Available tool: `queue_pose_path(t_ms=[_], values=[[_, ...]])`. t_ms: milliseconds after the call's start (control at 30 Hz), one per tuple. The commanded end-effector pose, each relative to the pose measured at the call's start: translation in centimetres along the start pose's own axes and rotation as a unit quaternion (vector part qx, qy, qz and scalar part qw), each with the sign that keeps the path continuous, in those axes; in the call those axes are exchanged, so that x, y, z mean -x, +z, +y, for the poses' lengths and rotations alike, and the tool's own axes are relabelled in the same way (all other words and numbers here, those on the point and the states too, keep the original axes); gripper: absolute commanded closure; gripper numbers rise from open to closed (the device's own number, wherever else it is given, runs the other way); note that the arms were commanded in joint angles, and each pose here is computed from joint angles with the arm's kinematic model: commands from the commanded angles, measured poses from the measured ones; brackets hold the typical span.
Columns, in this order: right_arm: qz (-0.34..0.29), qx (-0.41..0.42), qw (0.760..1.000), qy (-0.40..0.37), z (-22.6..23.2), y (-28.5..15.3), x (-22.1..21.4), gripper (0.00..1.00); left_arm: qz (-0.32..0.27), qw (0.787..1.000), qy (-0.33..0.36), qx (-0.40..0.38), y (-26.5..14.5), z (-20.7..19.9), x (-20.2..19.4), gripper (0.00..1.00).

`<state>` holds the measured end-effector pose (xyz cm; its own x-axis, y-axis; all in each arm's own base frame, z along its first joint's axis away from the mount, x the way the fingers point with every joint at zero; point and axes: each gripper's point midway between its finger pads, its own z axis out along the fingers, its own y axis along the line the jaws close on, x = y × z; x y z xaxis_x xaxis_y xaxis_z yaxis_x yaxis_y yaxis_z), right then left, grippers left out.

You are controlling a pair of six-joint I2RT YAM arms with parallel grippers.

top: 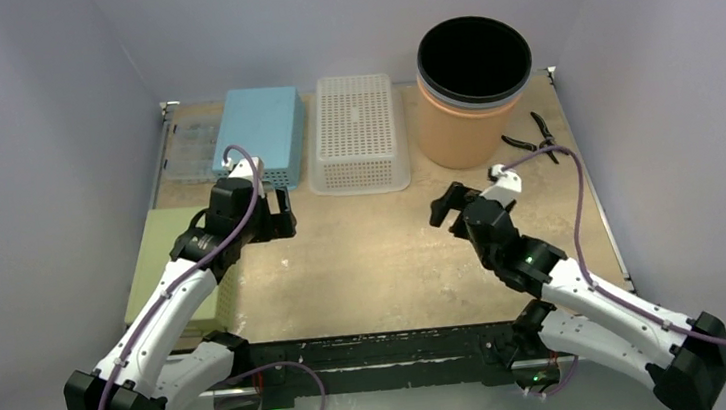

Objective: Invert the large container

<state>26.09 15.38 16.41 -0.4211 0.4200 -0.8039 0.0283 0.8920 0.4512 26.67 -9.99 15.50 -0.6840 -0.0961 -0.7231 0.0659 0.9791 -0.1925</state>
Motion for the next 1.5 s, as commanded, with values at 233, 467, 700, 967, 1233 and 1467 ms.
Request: queue_pose_path(t_ms=[233, 467, 700, 967, 1233, 1467], values=[[-0.047, -0.274, 0.958, 0.062, -12.7, -0.4, 2.3, 0.01, -0.015, 1.0, 0.015, 0.008, 0.6, 0.3, 1.0, 0.05], [-0.018, -0.261, 0.956, 0.132, -16.7, 2.7, 5.7, 0.01, -0.008, 1.0, 0.015, 0.008, 0.9, 0.3, 0.7, 0.05], [-0.058, -0.265, 0.947, 0.17, -19.9, 7.6, 14.5, 0.01, -0.005, 1.0, 0.018, 0.007, 1.1, 0.3, 0.6, 0.05], [-0.045, -0.252, 0.951, 0.173, -25.0, 16.5, 19.2, 0.04, -0.005, 1.0, 0.019, 0.013, 1.1, 0.5, 0.6, 0.05], [-0.048, -0.164, 0.972, 0.162, -25.3, 22.9, 21.4, 0.08, 0.014, 1.0, 0.022, 0.009, 1.8, 0.3, -0.1, 0.06], [-0.08, -0.225, 0.959, 0.151, -27.4, 22.5, 21.4, 0.05, 0.022, 0.999, 0.028, -0.011, 2.1, -0.3, -0.5, 0.05]])
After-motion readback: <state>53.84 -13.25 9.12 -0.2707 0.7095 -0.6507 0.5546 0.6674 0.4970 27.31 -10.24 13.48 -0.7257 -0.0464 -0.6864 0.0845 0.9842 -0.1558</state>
